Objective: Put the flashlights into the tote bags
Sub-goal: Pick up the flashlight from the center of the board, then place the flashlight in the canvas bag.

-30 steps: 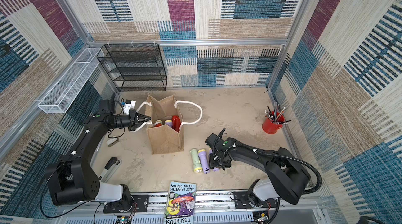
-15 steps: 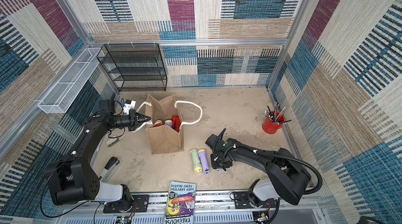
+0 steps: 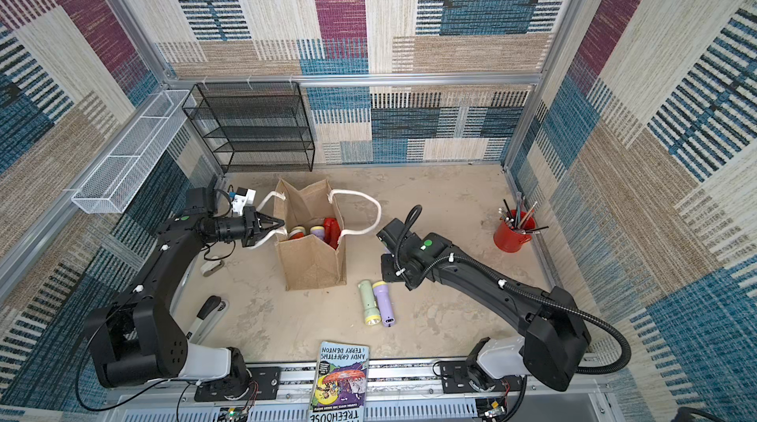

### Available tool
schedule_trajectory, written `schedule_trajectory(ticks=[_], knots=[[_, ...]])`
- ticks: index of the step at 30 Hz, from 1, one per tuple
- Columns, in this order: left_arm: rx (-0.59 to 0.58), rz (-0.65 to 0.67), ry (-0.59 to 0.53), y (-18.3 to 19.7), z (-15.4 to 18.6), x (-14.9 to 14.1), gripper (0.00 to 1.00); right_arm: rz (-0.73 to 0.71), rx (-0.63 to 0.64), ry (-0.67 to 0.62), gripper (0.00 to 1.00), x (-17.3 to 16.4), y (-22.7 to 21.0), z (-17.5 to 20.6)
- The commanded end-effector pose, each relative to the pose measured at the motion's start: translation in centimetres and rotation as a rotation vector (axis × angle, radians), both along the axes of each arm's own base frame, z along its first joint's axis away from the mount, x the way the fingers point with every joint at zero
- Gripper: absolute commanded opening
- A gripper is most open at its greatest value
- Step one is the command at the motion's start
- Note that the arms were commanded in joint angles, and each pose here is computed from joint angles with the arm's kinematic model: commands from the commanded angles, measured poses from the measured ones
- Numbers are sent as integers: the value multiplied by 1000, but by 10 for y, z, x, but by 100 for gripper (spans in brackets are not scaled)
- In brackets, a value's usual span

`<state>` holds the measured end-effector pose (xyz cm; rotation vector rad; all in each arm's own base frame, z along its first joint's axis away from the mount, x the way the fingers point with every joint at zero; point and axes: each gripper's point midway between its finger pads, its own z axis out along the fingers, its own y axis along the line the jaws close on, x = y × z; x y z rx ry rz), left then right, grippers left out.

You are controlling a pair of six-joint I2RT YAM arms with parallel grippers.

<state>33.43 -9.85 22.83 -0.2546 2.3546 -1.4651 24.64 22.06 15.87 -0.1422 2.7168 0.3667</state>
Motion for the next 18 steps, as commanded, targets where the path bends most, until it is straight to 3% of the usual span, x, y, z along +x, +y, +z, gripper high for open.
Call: schedule_trajectory(ticks=[1, 6, 12, 18], knots=[[-19, -11, -23, -2, 7, 0, 0, -41, -62, -124, 38, 24, -10, 40], [-18, -12, -37, -2, 11, -1, 0, -22, -42, -298, 38, 63, 9, 112], [-25, -18, -38, -3, 11, -2, 0, 122, 106, -452, 37, 110, 81, 180], [-24, -20, -40, -3, 11, -3, 0, 310, 264, -495, 37, 123, 163, 206]])
